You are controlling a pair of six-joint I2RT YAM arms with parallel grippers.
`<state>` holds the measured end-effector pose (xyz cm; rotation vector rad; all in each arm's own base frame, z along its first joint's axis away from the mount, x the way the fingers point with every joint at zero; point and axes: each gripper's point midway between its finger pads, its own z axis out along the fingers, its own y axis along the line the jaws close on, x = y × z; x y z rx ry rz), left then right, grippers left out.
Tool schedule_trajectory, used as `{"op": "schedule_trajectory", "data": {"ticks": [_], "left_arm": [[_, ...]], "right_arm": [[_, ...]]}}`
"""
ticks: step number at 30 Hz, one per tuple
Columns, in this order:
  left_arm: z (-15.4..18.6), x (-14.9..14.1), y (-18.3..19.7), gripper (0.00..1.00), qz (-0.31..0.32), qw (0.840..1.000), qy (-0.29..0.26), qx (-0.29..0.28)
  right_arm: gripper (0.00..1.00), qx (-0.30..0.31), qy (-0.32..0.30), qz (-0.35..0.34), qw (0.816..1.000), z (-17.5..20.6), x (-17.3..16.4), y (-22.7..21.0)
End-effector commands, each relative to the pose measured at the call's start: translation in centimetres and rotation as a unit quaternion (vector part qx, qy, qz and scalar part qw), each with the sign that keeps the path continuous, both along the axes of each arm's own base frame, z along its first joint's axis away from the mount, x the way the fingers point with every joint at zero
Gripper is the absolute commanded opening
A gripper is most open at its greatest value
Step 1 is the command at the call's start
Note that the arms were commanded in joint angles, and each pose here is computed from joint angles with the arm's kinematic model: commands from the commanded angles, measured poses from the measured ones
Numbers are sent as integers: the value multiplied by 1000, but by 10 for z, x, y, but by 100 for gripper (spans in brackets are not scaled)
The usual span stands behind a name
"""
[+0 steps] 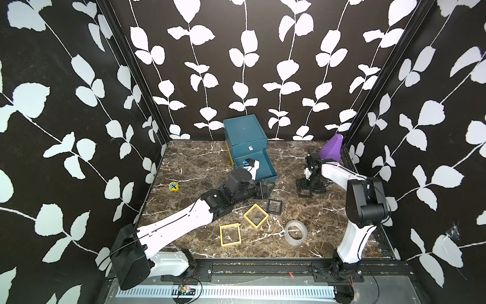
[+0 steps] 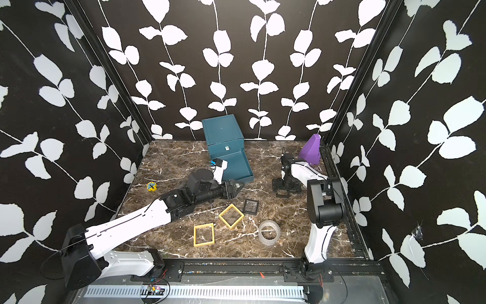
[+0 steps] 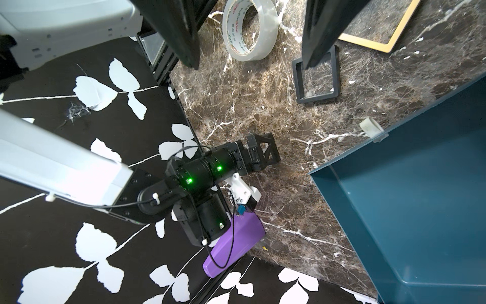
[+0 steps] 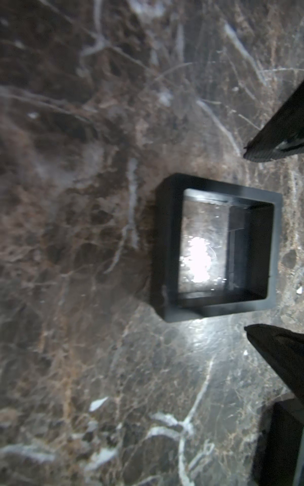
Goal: Place the brooch boxes into the drawer by color
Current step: Pick up the brooch box from the center of the board.
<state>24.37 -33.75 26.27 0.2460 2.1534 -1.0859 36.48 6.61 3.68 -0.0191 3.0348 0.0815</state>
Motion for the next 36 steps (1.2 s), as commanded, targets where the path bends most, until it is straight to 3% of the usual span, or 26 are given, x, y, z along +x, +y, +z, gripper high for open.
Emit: {"op": "schedule_trajectory", "data": {"ticks": [1,18,25,36], "left_arm": [[16,0,1,60,-1,1000,-18,-2],[13,5,3,60,4,1000,-10,6],[17,15,27,60,39,999,-9,10],[13,29,106,59,147,988,-1,39]], "right_arm": [[94,-13,-4,2,1000,-3,9,-5],[61,-17,-1,-8,1000,-17,8,-7],[56,-32,-82,22,996,48,14,12],[54,16,-190,97,977,155,9,115]]}}
